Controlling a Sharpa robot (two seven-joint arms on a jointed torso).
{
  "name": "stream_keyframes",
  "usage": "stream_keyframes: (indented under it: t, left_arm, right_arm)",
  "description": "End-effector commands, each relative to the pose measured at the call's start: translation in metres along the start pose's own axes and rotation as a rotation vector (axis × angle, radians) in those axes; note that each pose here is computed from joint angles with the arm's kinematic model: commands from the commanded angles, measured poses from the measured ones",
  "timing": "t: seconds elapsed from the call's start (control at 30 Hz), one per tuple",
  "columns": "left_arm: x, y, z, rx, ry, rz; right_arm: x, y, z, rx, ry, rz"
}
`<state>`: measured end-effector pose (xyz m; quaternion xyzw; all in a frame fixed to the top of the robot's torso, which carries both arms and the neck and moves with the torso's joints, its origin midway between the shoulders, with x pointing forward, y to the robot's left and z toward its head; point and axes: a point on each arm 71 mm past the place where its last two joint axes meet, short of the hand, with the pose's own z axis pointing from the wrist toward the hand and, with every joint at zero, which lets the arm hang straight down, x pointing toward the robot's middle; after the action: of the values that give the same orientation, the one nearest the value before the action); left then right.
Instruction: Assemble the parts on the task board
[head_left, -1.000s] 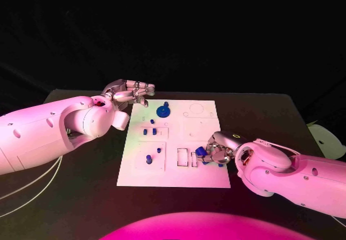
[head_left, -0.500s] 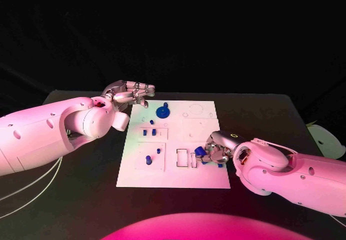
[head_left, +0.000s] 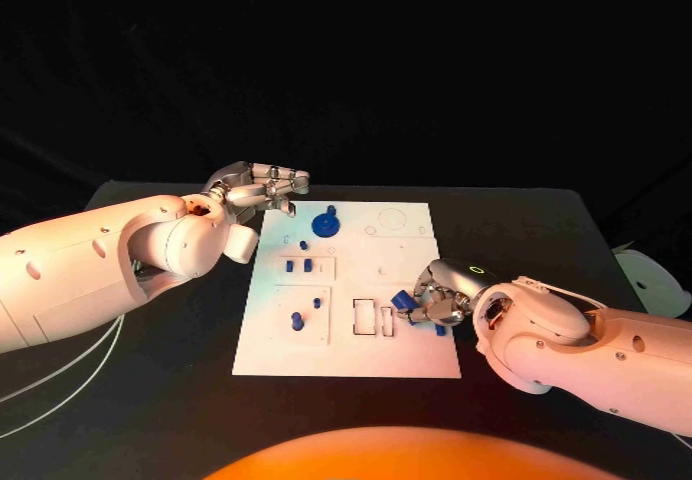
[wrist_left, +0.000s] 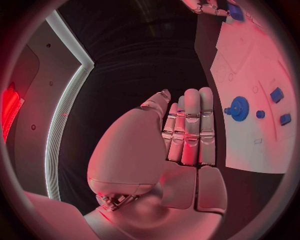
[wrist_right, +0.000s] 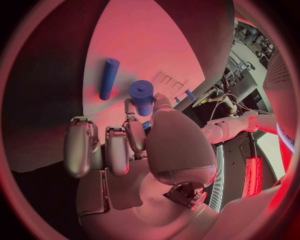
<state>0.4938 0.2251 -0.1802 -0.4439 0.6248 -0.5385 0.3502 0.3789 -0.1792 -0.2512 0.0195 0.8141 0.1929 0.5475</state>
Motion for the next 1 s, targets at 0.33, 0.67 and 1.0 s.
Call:
stream_keyframes:
  t: [0.33, 0.67, 1.0]
  left_arm:
    - [0.0029, -0.0011, 0.0006, 0.007, 0.019, -0.005]
    - [0.0041, -0.0012, 0.0009, 0.007, 0.022, -0.005]
    - [0.0042, -0.0012, 0.0004, 0.006, 0.023, -0.006]
  right_arm:
    - [-0.008, 0.018, -0.004, -0.002, 0.009, 0.145]
    - [0.007, 0.039, 0.002, -0.027, 0.115, 0.179]
    - [0.015, 0.044, 0.009, -0.028, 0.167, 0.168]
